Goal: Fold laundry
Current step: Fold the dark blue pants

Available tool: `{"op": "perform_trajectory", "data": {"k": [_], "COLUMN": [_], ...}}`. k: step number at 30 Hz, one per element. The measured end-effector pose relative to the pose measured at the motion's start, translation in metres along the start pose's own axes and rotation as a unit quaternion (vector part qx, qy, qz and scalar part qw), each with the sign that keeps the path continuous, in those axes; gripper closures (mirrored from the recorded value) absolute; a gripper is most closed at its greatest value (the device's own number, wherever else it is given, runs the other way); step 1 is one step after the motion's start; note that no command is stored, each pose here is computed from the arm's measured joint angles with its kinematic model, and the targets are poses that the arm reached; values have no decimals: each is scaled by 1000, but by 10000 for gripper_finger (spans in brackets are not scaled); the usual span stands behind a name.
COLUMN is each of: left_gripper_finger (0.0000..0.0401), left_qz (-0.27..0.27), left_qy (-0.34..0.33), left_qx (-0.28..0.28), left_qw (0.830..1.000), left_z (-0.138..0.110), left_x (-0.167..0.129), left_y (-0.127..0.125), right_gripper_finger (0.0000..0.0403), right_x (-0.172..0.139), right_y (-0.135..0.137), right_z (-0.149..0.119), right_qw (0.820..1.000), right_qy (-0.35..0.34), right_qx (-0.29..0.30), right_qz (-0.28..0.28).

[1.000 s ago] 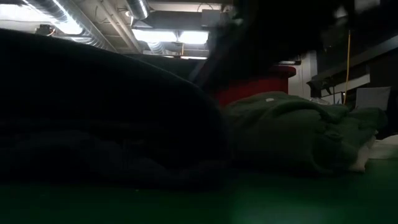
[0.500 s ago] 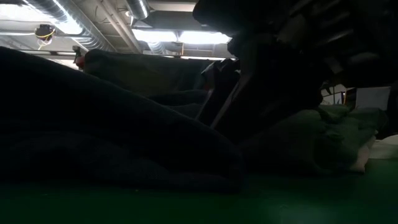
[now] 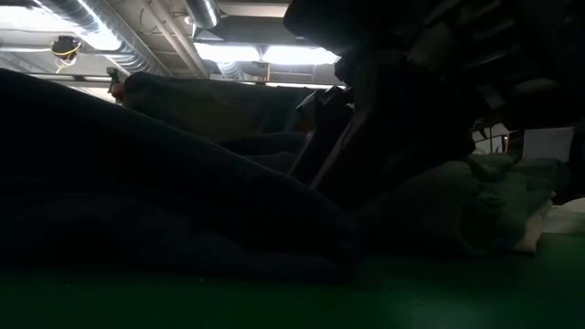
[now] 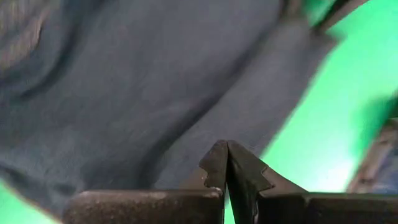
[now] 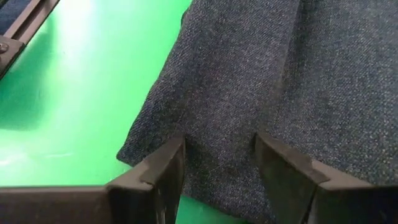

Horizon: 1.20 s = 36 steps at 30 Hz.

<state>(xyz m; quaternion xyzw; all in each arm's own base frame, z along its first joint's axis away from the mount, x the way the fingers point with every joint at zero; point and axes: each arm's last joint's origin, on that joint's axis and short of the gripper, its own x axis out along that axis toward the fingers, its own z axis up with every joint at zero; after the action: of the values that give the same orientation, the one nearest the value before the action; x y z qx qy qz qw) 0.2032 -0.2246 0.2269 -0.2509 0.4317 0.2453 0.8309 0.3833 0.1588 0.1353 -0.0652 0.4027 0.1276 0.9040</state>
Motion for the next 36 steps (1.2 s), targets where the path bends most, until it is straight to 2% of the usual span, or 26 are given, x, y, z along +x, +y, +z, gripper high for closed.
{"op": "perform_trajectory", "data": {"k": [3, 6, 11, 17, 27, 32, 36], "left_gripper_finger": [400, 400, 400, 401, 401, 401, 401], "left_qz": [15, 1, -46, -57, -75, -106, -141], "left_qy": [57, 111, 123, 142, 153, 163, 153], "left_qx": [-11, -15, -21, -35, -36, -29, -13], "left_qw": [998, 994, 991, 988, 985, 980, 978], "left_z": [-9, -23, -45, -60, -63, -58, -51], "left_x": [13, 22, 35, 44, 41, 28, 15], "left_y": [9, 13, 21, 31, 27, 12, -4], "right_gripper_finger": [208, 208, 208, 208, 208, 208, 208], "right_x": [0, 0, 0, 0, 0, -9, -25], "right_y": [0, 0, 0, 0, 0, 0, 0], "right_z": [0, 0, -1, -1, -2, 1, 12], "right_qw": [1000, 1000, 1000, 1000, 1000, 1000, 1000], "right_qy": [0, 1, 3, 6, 11, 13, -10], "right_qx": [0, 0, 0, -1, -1, -2, 0], "right_qz": [0, 0, 0, 0, 8, 14, 30]}}
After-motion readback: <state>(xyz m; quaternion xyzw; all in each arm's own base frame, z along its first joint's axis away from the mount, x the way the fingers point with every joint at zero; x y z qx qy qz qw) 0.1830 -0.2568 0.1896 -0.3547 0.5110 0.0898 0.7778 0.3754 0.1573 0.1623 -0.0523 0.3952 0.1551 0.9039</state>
